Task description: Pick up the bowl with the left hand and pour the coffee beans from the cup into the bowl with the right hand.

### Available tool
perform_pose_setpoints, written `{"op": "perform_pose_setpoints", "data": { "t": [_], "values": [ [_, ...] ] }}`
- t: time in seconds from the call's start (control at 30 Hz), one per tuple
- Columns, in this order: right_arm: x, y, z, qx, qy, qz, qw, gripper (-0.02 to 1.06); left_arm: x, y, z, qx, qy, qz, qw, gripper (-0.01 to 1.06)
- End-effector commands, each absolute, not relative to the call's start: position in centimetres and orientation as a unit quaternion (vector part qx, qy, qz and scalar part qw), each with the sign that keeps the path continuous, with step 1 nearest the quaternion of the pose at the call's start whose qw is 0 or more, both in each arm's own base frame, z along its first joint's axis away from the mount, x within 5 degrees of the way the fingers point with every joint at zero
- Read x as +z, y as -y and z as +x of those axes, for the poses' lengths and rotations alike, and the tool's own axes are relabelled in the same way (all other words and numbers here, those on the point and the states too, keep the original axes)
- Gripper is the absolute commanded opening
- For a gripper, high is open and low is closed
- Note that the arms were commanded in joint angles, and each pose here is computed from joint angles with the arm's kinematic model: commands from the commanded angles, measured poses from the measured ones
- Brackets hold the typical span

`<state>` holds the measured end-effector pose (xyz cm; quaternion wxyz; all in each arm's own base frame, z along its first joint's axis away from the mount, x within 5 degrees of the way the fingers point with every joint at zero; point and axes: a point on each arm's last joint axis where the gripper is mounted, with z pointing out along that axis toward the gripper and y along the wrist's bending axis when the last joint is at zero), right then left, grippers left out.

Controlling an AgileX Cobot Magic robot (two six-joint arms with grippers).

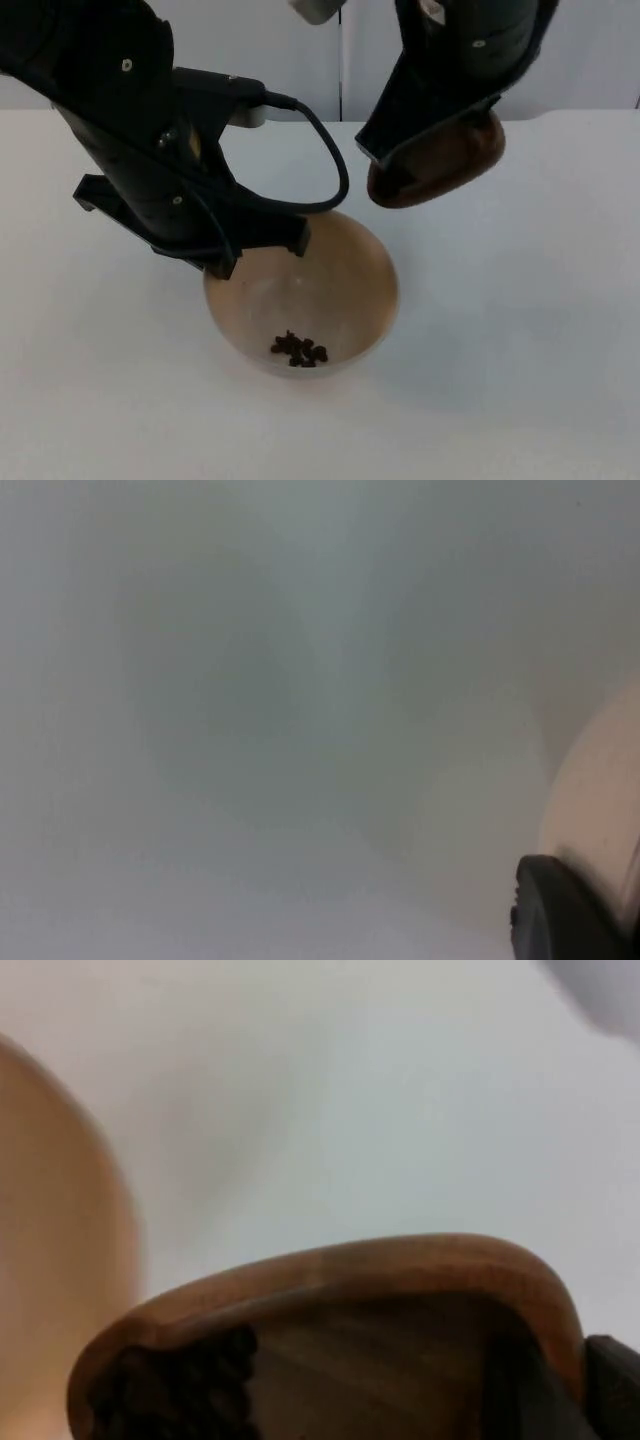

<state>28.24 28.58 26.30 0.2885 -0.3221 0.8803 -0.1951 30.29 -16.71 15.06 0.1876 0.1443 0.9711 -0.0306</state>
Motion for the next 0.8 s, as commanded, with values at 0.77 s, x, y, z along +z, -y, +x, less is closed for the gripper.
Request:
{"op": "perform_pose_setpoints", "data": {
  "t": [0.77],
  "values": [
    [25.9, -21.8, 33.7, 0.028, -0.955, -0.232, 0.185, 0.0, 15.5, 16.9, 30.3, -0.04, -0.97, 0.139, 0.197, 0.0]
  ]
}}
